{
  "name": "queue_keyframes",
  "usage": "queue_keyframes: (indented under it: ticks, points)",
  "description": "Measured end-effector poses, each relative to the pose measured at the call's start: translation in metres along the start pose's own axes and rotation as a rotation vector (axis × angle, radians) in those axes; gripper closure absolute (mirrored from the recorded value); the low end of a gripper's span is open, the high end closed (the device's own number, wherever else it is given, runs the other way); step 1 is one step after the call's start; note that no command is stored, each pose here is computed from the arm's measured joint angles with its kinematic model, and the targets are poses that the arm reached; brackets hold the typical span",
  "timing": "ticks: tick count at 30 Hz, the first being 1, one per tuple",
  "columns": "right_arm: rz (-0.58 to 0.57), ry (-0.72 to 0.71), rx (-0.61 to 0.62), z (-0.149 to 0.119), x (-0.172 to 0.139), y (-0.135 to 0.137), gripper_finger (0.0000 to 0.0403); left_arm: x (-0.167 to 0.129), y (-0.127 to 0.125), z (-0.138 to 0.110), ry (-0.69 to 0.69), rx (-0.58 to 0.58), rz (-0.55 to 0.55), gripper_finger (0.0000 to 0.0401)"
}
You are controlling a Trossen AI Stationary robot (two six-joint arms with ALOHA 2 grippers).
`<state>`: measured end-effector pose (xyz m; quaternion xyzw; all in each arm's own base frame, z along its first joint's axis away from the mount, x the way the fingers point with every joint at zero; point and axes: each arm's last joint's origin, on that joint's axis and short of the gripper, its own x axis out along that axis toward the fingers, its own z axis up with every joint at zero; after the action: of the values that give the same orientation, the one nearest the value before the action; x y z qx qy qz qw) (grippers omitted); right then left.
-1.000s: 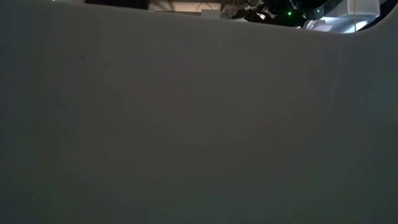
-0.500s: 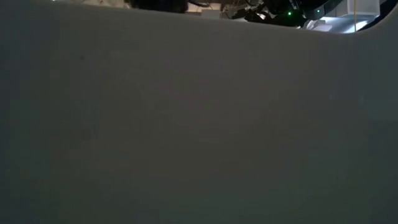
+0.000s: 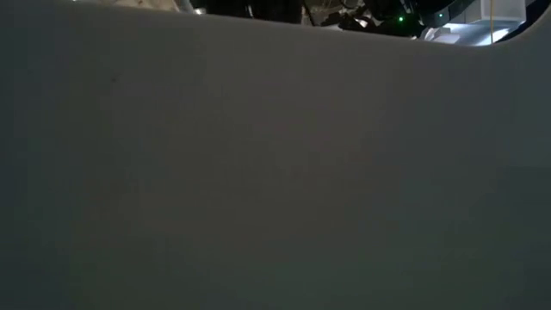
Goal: Sort spices by type
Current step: Put the light brown seasoning bottle into the bottom transparent bin
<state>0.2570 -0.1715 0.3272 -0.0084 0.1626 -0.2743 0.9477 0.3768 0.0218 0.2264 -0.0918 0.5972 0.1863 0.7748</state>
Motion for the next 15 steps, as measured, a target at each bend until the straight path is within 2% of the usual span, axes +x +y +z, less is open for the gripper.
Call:
queue_keyframes:
  ticks: [8,15]
  points:
    - [0.001,0.007,0.0,-0.001,0.0,0.0,0.0084,0.041,0.002,0.0,0.132,0.031,0.044,0.021]
    - [0.001,0.006,0.0,-0.001,0.0,0.0,0.0084,0.055,0.0,-0.001,0.16,0.065,0.05,0.0194]
